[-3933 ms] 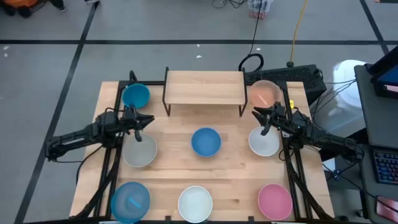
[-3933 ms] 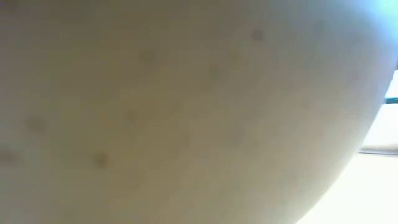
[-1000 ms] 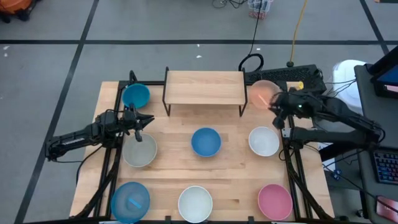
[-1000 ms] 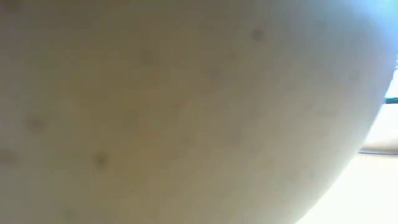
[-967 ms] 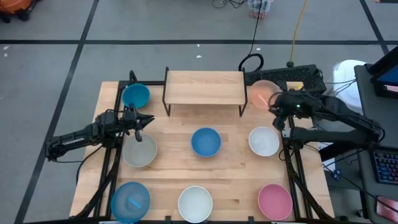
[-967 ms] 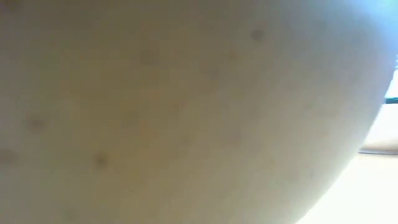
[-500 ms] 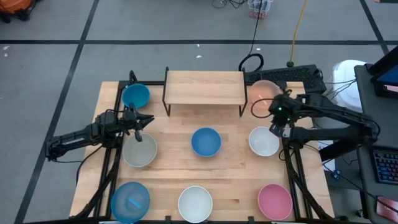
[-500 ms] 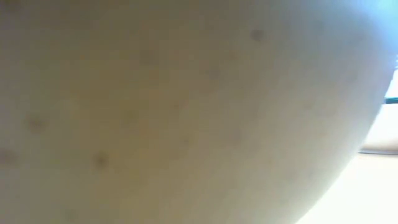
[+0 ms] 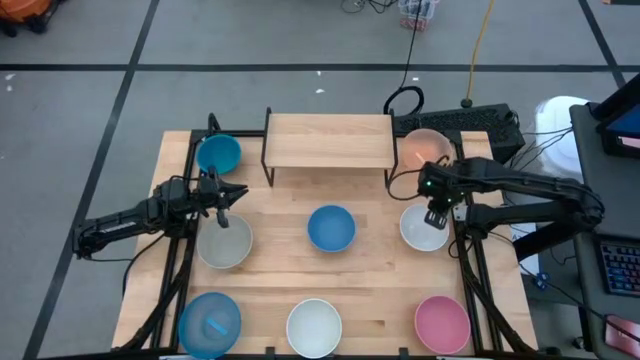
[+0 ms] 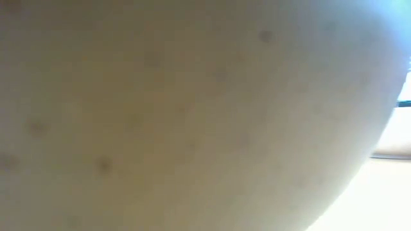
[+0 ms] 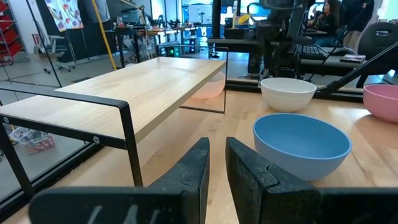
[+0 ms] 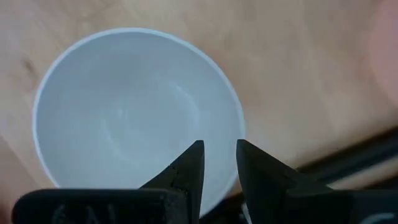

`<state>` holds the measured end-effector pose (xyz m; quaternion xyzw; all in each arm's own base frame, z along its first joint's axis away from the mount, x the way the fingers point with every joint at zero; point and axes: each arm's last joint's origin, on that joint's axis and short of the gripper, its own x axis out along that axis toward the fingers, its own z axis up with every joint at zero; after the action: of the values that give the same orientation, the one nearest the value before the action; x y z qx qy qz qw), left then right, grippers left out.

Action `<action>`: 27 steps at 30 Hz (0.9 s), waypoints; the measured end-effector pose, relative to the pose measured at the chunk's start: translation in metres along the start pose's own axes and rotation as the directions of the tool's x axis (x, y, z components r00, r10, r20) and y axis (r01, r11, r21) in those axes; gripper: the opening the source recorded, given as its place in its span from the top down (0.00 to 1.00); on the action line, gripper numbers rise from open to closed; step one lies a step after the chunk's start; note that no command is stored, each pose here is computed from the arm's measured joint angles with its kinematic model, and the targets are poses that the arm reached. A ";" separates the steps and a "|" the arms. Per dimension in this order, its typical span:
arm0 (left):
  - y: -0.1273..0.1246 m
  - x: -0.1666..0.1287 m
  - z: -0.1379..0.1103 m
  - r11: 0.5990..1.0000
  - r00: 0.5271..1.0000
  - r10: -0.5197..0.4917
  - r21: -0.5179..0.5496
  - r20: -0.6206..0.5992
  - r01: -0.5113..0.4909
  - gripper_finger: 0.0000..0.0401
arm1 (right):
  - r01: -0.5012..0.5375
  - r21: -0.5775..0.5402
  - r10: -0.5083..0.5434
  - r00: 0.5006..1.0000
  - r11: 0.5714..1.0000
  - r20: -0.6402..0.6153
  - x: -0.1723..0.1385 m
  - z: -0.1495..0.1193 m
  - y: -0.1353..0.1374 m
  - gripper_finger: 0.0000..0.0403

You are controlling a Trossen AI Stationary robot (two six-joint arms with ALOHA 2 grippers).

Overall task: Place and stack bowls onto a shelf
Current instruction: Put the top white bowl on the shelf

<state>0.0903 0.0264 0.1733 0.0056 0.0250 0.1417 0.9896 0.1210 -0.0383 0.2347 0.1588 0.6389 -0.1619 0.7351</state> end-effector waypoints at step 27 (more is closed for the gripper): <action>0.000 0.000 0.000 1.000 1.000 -0.001 -0.009 0.000 0.001 0.86 | 0.124 0.018 -0.121 0.988 0.992 -0.100 0.035 0.013 -0.006 0.79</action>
<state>0.0903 0.0263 0.1733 0.0012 0.0245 0.1415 0.9896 0.1340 -0.0504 0.2020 0.1360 0.6810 -0.2064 0.6893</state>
